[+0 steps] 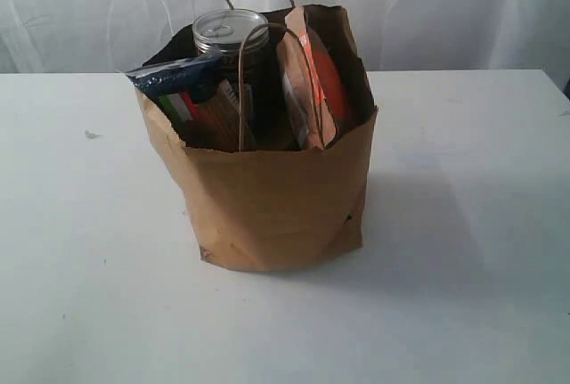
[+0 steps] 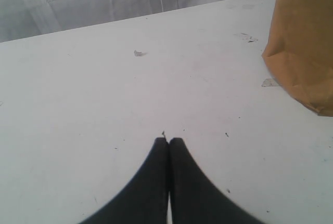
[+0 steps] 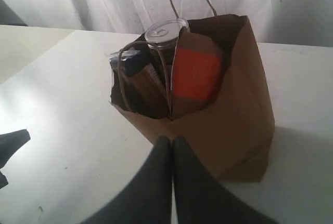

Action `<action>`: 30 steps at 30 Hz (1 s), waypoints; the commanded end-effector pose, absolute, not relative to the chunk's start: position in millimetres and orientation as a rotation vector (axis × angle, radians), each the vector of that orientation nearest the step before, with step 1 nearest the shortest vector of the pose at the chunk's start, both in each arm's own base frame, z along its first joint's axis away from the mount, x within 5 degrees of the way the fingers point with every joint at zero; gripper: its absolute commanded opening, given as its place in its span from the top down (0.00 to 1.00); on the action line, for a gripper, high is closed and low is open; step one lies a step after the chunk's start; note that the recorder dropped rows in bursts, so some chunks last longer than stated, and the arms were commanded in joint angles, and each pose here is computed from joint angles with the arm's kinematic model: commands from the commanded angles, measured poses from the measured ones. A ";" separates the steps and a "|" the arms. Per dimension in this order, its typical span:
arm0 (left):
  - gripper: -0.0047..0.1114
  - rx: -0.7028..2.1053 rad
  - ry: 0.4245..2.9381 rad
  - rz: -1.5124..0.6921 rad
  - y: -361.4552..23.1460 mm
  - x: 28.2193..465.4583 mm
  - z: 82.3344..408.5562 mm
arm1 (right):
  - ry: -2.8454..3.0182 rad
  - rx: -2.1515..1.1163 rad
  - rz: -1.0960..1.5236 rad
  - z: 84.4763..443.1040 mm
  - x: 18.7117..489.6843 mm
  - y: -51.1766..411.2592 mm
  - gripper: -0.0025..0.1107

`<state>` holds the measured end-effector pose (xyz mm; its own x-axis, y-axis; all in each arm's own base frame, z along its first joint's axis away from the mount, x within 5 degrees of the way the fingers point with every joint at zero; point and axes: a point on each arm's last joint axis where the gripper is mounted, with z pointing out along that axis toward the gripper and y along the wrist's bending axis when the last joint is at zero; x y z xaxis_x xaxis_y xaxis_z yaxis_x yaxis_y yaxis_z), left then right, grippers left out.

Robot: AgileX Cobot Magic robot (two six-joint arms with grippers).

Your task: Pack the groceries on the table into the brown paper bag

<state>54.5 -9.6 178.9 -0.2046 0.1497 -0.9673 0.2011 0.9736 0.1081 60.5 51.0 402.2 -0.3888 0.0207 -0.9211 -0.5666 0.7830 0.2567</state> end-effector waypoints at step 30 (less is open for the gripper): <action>0.96 0.255 1.780 -0.047 -9.4 54.4 178.0 | 1.734 -0.145 0.396 261.5 57.7 19.9 0.98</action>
<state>54.5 -9.6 178.9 -0.2046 0.1497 -0.9673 0.2011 0.9736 0.1081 59.8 24.8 265.6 -0.2473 0.1210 -0.9614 -0.3539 0.9124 0.2058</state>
